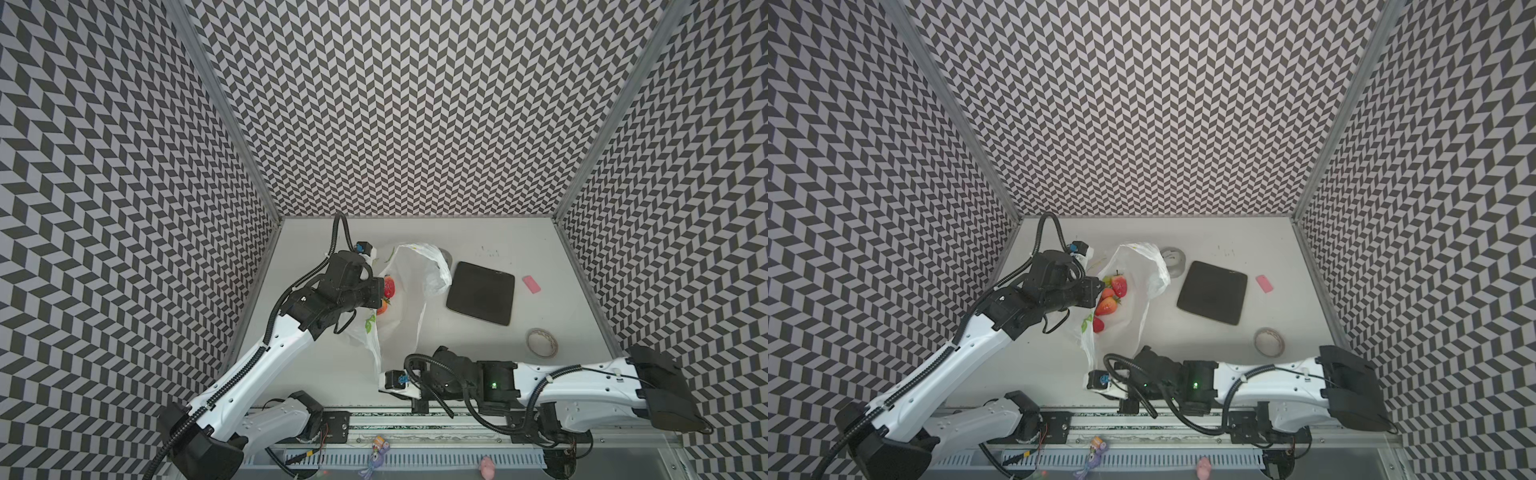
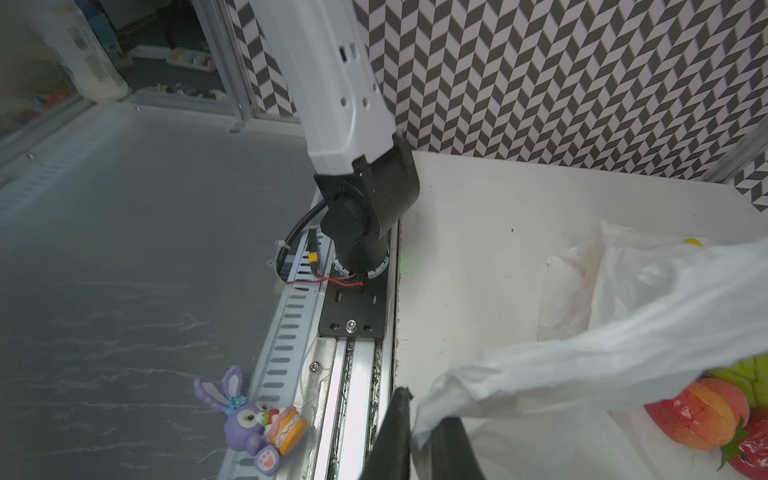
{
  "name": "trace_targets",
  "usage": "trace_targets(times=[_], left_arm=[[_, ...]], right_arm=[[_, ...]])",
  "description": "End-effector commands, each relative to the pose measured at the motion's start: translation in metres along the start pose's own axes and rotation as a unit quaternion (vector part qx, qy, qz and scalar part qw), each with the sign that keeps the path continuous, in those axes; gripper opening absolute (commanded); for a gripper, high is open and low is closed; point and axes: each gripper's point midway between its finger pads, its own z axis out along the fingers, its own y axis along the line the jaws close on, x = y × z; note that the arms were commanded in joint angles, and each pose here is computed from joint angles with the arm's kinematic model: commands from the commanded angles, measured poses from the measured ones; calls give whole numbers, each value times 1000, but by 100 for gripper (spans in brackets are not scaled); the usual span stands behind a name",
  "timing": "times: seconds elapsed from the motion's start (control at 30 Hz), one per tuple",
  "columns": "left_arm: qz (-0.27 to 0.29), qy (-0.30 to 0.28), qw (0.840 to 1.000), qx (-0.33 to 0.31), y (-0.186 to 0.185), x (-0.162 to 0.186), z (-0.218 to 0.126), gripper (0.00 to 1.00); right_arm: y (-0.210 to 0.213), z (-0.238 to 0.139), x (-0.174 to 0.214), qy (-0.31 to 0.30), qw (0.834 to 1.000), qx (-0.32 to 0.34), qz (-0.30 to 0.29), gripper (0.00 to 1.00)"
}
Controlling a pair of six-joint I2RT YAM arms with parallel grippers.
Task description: Take the fake fruits out of the plastic bag
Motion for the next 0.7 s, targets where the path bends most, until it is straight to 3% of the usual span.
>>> trace_targets(times=[0.0,0.03,0.1,0.3,0.43,0.53,0.67], left_arm=[[-11,-16,1000,2,0,-2,-3,0],[-11,-15,1000,4,-1,0,-2,0],[-11,-13,1000,6,-2,2,-2,0],[-3,-6,1000,11,-3,12,4,0],[5,-1,1000,13,-5,17,8,0],[9,4,1000,13,-6,22,9,0],[14,11,1000,12,-6,29,9,0]], right_arm=[[5,11,-5,-11,1000,-1,-18,33],[3,9,-4,-9,1000,3,-18,45],[-2,-2,-9,-16,1000,18,-16,59],[-14,-81,-53,-91,994,55,3,77],[-26,-114,-53,-129,987,88,41,75],[-57,-129,-49,-164,967,156,119,70],[-101,-140,-43,-197,924,249,214,48]])
